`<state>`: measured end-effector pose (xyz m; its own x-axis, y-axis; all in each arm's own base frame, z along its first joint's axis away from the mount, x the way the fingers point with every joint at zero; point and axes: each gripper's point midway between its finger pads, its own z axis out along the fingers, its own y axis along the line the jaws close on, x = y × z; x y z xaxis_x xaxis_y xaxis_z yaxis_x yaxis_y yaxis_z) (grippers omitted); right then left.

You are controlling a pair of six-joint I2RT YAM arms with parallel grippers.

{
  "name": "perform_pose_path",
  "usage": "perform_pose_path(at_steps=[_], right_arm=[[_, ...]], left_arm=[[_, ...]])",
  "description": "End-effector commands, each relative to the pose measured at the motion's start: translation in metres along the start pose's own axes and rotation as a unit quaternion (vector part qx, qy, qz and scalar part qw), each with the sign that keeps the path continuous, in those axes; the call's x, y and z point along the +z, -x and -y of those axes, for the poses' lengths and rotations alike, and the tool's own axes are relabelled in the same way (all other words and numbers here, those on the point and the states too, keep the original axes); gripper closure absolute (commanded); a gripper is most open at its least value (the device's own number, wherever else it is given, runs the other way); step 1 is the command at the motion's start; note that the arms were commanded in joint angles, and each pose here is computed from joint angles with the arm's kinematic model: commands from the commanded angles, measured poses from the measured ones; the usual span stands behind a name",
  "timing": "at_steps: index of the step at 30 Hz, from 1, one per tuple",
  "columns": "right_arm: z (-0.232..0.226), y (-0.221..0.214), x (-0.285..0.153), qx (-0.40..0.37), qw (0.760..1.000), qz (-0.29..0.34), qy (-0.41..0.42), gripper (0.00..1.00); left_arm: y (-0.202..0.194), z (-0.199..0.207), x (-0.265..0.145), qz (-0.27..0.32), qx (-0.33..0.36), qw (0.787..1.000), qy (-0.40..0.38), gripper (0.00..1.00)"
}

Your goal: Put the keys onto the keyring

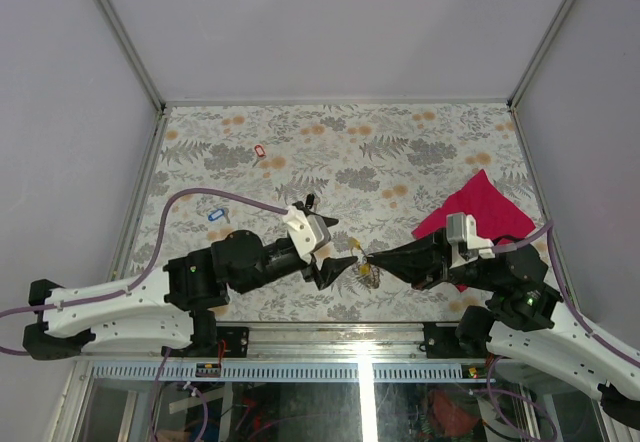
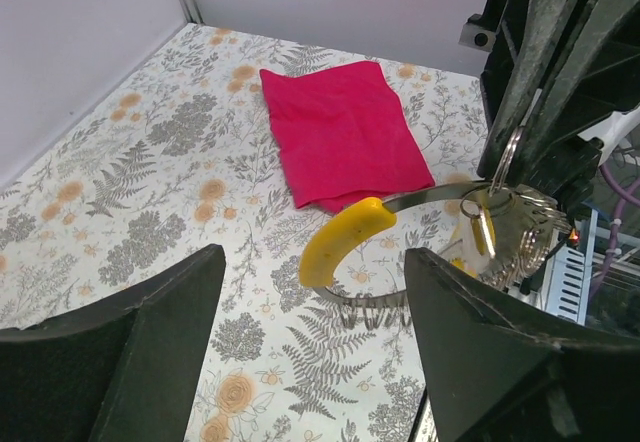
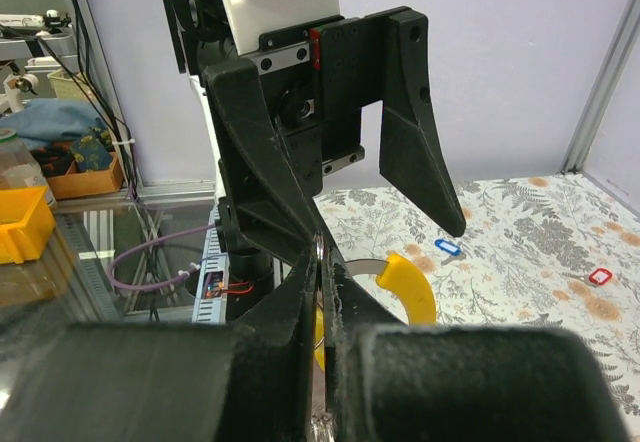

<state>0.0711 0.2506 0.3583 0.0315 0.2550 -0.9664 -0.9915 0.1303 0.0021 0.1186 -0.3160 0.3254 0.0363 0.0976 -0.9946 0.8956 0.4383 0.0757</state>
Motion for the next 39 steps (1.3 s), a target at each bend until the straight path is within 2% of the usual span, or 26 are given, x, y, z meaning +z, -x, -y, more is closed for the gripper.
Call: perform_pose_path(at_steps=[1,10,18,25,29,34,39], right_arm=[[-0.008,0.047,0.001,-0.016,0.998,0.066,0.012,0.98],[-0.015,0.055,0.003,-0.004,0.997,0.077,0.030,0.98],[-0.018,0.059,0.003,0.007,0.996,0.085,0.038,0.98],[-0.019,0.060,0.003,0.008,0.996,0.084,0.041,0.98],[-0.019,0.060,0.003,0.008,0.996,0.083,0.040,0.98],[-0.018,0.062,0.003,0.006,0.996,0.086,0.037,0.98],[-0.017,0.063,0.002,0.002,0.996,0.083,0.032,0.97]], left_arm=[[0.017,0.003,0.008,0.041,0.018,0.999,-0.006,0.25],[0.018,0.001,0.020,0.057,0.045,0.997,0.002,0.26],[0.021,0.016,0.027,0.066,0.051,0.996,-0.036,0.40],[0.030,0.027,0.026,0.085,0.052,0.993,-0.067,0.41],[0.031,0.030,0.026,0.087,0.051,0.992,-0.075,0.50],[0.031,0.032,0.025,0.081,0.043,0.992,-0.081,0.68],[0.033,0.033,0.022,0.072,0.025,0.994,-0.083,0.76]])
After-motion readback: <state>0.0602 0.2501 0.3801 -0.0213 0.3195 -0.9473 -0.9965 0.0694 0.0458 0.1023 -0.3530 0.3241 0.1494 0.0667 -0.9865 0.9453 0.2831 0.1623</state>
